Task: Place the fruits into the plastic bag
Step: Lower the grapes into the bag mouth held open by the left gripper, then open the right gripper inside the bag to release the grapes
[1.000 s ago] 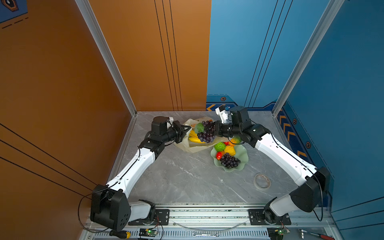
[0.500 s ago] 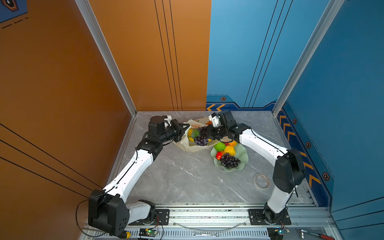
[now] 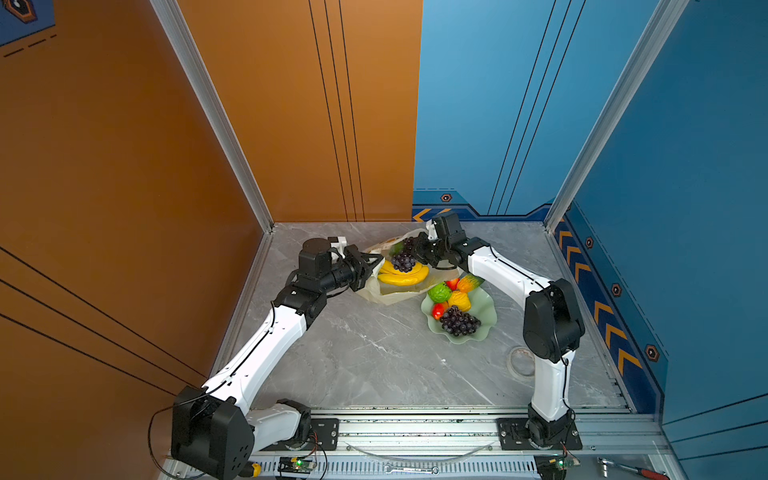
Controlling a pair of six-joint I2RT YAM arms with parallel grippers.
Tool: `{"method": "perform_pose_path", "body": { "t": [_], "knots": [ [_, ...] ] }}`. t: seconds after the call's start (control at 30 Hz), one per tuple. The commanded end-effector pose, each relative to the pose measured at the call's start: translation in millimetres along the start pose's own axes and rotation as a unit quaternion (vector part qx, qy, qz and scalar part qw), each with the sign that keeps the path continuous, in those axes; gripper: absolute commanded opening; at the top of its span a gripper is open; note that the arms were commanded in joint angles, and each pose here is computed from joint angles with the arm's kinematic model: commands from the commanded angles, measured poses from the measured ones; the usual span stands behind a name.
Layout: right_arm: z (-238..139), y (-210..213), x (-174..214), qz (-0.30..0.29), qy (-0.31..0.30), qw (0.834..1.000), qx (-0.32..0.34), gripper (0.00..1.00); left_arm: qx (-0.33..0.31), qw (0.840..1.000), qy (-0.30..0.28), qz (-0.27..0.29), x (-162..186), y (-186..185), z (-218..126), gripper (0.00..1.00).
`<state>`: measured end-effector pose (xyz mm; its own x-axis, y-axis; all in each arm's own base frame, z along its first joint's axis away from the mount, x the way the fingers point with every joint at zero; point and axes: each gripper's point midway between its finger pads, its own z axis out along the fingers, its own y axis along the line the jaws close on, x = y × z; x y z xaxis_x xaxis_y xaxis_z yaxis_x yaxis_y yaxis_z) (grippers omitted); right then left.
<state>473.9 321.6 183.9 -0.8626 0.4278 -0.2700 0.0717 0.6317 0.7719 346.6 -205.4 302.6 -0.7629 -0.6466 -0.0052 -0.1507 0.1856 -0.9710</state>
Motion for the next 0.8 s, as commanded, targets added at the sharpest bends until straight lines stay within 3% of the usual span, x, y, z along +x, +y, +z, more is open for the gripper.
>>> {"method": "perform_pose_path", "body": {
  "t": [0.0, 0.4, 0.77],
  "knots": [
    [7, 11, -23, 0.017, -0.061, 0.998, -0.001, 0.18, 0.007, 1.0, 0.001, 0.004, 3, -3, 0, 0.0],
    [43, -15, -33, -0.007, -0.153, 0.985, 0.085, 0.19, 0.023, 1.0, 0.003, -0.008, -5, -9, 17, 0.0],
    [64, 5, -52, 0.038, -0.193, 0.98, 0.02, 0.19, 0.039, 0.999, -0.005, -0.02, -21, -20, 37, 0.0]
  ]
}}
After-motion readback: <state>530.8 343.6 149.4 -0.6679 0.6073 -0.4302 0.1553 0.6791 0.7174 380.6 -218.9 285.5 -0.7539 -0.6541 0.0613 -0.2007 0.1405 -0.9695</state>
